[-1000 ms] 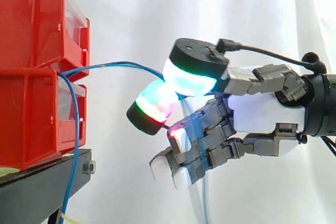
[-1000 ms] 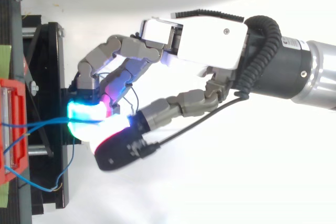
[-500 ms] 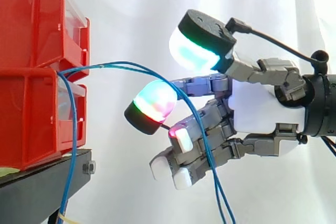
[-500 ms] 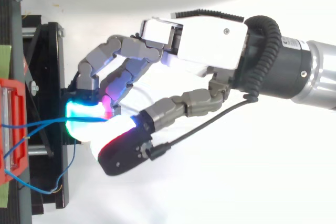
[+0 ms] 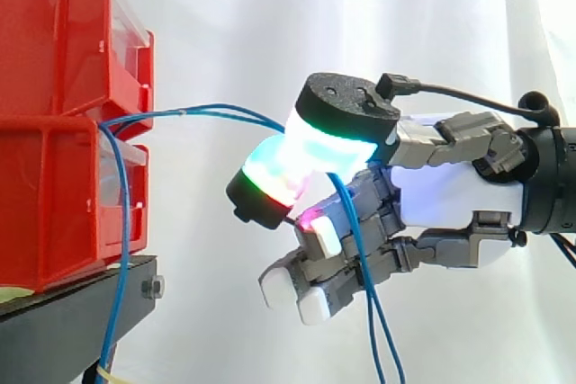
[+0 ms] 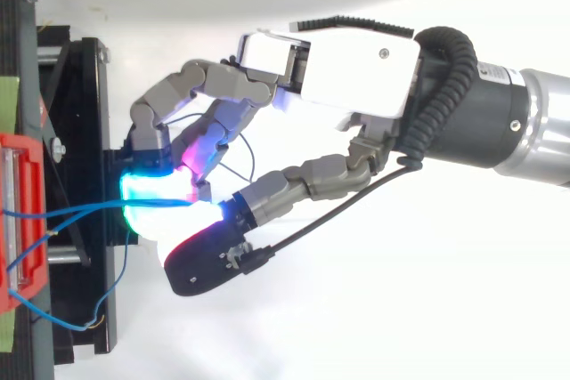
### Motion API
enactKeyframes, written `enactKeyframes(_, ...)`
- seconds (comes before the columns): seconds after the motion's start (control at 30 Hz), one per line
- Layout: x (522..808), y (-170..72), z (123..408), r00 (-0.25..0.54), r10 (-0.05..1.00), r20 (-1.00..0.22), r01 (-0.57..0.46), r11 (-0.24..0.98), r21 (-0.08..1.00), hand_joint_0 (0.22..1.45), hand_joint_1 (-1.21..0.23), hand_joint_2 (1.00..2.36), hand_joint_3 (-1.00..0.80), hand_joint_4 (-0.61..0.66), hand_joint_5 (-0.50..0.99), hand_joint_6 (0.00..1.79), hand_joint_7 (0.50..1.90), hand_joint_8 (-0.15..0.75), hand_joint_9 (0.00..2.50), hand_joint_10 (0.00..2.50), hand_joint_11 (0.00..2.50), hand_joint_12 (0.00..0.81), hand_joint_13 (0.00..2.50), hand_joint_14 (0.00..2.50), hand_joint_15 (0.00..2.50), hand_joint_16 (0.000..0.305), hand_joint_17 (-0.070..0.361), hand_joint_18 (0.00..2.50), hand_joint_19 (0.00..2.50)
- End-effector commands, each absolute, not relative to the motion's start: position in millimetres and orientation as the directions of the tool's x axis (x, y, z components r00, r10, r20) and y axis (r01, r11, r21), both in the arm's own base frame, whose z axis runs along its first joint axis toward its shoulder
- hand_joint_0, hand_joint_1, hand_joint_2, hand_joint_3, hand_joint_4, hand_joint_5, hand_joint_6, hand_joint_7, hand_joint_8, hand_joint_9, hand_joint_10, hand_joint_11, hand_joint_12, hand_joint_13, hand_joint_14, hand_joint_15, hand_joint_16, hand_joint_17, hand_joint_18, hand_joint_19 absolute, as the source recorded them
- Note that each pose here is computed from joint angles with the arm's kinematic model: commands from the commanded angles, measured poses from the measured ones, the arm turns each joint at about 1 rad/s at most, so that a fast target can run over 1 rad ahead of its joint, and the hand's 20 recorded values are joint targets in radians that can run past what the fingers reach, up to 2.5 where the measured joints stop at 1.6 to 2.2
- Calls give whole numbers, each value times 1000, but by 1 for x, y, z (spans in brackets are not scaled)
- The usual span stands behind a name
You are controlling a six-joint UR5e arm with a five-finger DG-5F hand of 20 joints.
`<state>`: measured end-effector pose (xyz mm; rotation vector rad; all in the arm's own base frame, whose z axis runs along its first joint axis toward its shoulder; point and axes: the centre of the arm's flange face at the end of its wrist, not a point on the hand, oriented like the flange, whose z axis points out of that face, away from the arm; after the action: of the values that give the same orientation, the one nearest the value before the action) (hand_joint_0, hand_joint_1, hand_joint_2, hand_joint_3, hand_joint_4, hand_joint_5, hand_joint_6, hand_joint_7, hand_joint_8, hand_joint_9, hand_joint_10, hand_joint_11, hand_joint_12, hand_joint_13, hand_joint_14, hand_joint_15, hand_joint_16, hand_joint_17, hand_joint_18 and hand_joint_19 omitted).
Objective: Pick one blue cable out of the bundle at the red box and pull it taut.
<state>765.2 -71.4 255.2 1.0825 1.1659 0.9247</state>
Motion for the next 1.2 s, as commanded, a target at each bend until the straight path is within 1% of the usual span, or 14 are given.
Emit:
enactKeyframes(0.0,765,-71,256,172,956,-236,-13,242,970,708,-935,1000,-500,-70,-124,961,1086,358,1076,11,860,360,857,12,404,46,105,778,376)
enactKeyframes(0.07,765,-71,255,172,956,-237,-12,242,970,566,-979,1000,-500,55,-112,954,807,362,1078,7,857,365,834,14,416,48,108,755,393)
enactKeyframes(0.13,765,-71,255,170,957,-237,-12,242,970,426,-908,1000,-500,78,-103,934,843,406,1085,4,839,407,846,11,412,58,131,774,400)
enactKeyframes(0.17,765,-71,256,169,957,-236,-14,242,970,384,-758,1000,-500,68,-100,927,845,432,1105,2,833,439,851,10,410,63,143,781,406)
enactKeyframes(0.2,765,-71,255,169,957,-235,-13,241,970,382,-624,1000,-500,47,-98,919,849,442,1121,3,807,444,849,11,410,65,147,755,424)
enactKeyframes(0.23,765,-71,256,169,957,-235,-14,241,970,398,-574,1000,-500,37,-97,916,859,436,1119,4,800,441,843,10,406,64,144,739,437)
enactKeyframes(0.27,765,-71,255,169,957,-235,-13,241,970,467,-407,1000,-500,12,-99,911,877,407,1103,7,783,413,812,11,415,57,129,676,474)
enactKeyframes(0.3,765,-71,255,169,957,-235,-13,241,970,549,-338,1000,-500,-23,-100,902,908,383,1104,7,782,384,781,14,432,51,114,614,514)
enactKeyframes(0.5,764,-71,260,173,957,-233,-18,240,971,577,-589,1016,-260,36,-98,848,892,387,1096,11,792,383,778,14,427,50,112,599,505)
enactKeyframes(0.7,764,-72,262,175,956,-234,-19,241,970,581,-757,1015,-170,65,-122,896,815,402,1083,7,861,407,812,11,427,55,124,679,477)
enactKeyframes(0.9,764,-72,262,175,956,-234,-20,241,970,645,-861,1020,-124,-8,-127,920,924,388,1073,5,885,383,816,12,418,51,115,714,454)
enactKeyframes(0.97,764,-72,262,175,956,-234,-20,241,970,670,-895,1020,-132,-14,-131,919,1033,386,1068,8,886,381,814,12,416,50,112,717,438)
enactKeyframes(1.03,764,-72,262,175,956,-234,-20,241,970,704,-930,1018,-198,-30,-136,934,964,372,1042,8,885,378,809,12,414,49,111,713,409)
enactKeyframes(1.17,764,-72,262,175,956,-234,-20,241,970,744,-950,1000,-499,-24,-142,932,866,352,985,7,860,367,765,12,382,48,108,687,358)
